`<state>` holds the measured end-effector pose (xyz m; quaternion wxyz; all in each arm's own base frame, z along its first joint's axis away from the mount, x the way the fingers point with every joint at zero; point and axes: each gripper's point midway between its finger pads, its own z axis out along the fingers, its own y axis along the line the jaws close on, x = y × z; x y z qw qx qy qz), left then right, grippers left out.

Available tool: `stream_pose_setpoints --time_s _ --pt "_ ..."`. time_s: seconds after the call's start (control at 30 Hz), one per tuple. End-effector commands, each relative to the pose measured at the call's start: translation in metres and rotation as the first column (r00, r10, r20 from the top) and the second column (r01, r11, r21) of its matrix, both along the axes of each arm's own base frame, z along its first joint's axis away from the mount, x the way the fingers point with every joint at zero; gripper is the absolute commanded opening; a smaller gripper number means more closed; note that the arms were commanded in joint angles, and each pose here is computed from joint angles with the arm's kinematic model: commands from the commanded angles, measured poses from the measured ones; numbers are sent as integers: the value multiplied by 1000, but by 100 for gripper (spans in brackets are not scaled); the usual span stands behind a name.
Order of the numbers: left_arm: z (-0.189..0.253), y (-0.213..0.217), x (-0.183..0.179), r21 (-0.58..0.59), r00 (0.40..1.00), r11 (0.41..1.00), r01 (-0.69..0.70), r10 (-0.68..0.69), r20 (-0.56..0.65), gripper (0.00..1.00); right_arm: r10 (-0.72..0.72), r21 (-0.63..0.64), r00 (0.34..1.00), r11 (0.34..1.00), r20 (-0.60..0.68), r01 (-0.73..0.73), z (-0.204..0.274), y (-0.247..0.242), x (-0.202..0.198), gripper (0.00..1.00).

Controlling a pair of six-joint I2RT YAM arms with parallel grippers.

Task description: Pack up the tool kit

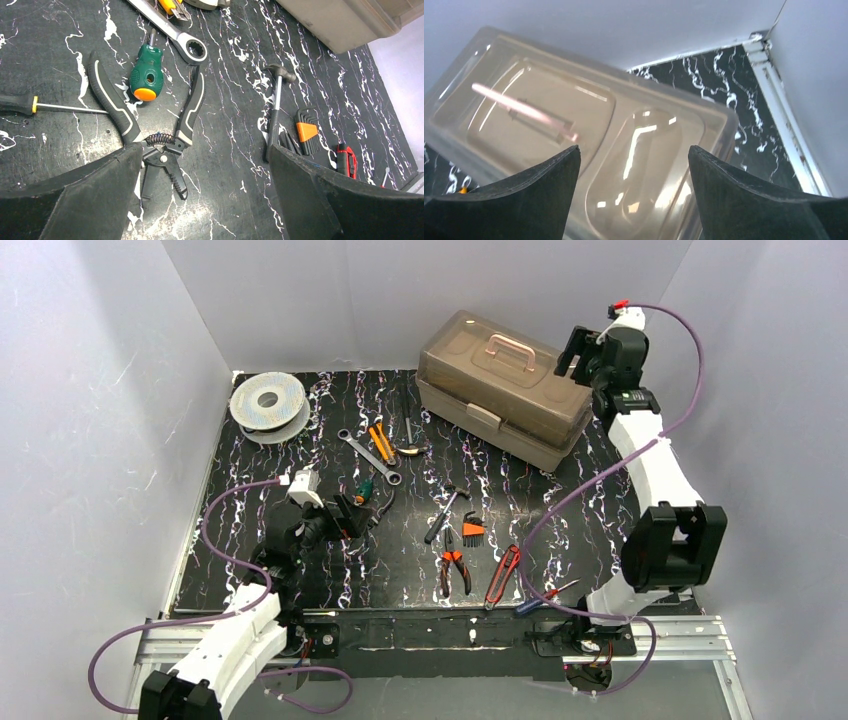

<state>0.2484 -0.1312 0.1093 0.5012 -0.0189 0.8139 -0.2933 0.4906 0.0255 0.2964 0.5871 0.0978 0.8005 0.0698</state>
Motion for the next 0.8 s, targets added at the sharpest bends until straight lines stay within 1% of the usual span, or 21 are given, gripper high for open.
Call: stream_pose_setpoints --time_s 0.0,0.1,0.2,0.23,0.37,0.5,0.63,0.7,0.77 --pt "-2 -1 1 8 1000 1000 8 -8 10 98 -61 -52 977 996 202 73 59 -16 37 86" --pt "-4 -1 1 10 1000 1000 8 -8 1 98 -95 -49 970 993 222 108 59 -27 61 87" --pt "-6 -1 1 11 1000 1000 9 -9 -5 98 -94 -22 975 995 199 101 50 -31 84 86" --pt "-7 -1 1 11 1000 1000 9 -9 -6 98 -105 -9 977 994 184 108 45 -42 93 86" --pt "-8 -2 3 13 1000 1000 9 -8 -13 98 -97 67 987 994 126 89 27 -57 118 86" --pt "-9 -3 3 13 1000 1000 13 -13 -21 98 -61 154 995 987 83 47 14 -67 136 86" --pt "-10 -4 4 13 1000 1000 16 -16 -26 98 15 244 1000 970 -19 -10 -8 -60 139 85" --pt "-10 -4 4 13 1000 1000 18 -17 -26 98 71 276 995 960 -71 -49 -22 -50 134 85" --pt "-9 -4 3 12 1000 1000 18 -18 -25 98 150 334 982 937 -117 -103 -35 -36 124 85"
